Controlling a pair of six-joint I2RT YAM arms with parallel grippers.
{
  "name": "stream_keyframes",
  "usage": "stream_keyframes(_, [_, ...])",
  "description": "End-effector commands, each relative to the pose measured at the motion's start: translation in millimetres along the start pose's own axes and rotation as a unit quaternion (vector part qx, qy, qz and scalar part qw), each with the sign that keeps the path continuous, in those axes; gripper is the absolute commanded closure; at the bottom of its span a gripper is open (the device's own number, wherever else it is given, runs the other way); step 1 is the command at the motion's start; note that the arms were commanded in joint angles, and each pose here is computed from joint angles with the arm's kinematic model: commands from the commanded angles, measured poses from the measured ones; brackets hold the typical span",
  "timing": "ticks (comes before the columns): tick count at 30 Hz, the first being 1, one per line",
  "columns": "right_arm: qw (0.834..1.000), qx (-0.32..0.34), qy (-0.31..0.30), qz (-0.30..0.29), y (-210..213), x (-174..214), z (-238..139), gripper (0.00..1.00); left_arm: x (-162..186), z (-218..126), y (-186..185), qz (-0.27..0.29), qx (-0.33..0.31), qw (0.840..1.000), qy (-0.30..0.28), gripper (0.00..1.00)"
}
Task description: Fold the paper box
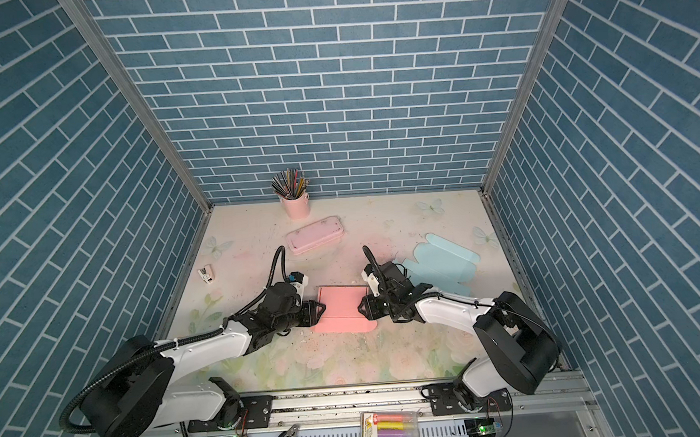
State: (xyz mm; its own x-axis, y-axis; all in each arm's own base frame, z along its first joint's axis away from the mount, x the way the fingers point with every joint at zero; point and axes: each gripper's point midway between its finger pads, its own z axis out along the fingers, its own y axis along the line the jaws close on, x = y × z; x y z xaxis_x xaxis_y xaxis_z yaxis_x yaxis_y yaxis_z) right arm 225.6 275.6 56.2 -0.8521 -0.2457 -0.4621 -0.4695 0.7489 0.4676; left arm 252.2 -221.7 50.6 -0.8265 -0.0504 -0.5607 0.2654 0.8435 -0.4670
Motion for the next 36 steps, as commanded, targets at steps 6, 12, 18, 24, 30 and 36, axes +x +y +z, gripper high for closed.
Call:
stream_keyframes(6, [1.000, -0.008, 0.001, 0.007, -2.2, -10.1, 12.3, 0.58, -2.1, 6.8, 4.6, 0.005, -0.019, 1.000, 0.009, 0.55])
stream_keyframes(12, [1.000, -0.012, -0.009, 0.009, -2.0, -26.6, 19.8, 0.58, -20.7, 9.1, 5.0, 0.003, -0.018, 1.000, -0.005, 0.55])
stream_keyframes(18, [1.000, -0.018, -0.015, 0.003, -2.7, -48.9, 31.4, 0.58, -45.1, 14.0, 7.1, 0.007, -0.018, 1.000, -0.016, 0.56])
stream_keyframes(24, [0.999, -0.019, -0.026, -0.002, -7.2, -76.3, 40.4, 0.58, -62.1, 22.4, 20.3, 0.003, -0.031, 0.999, -0.022, 0.56])
stream_keyframes(30, [0.999, -0.022, -0.027, -0.004, -7.7, -87.1, 46.4, 0.59, -69.1, 28.4, 28.9, -0.001, -0.039, 0.999, -0.022, 0.56])
stream_keyframes(36, [0.999, -0.005, -0.033, 0.001, -13.7, -83.9, 39.3, 0.55, -65.9, 26.5, 33.4, -0.010, -0.042, 0.999, -0.023, 0.54])
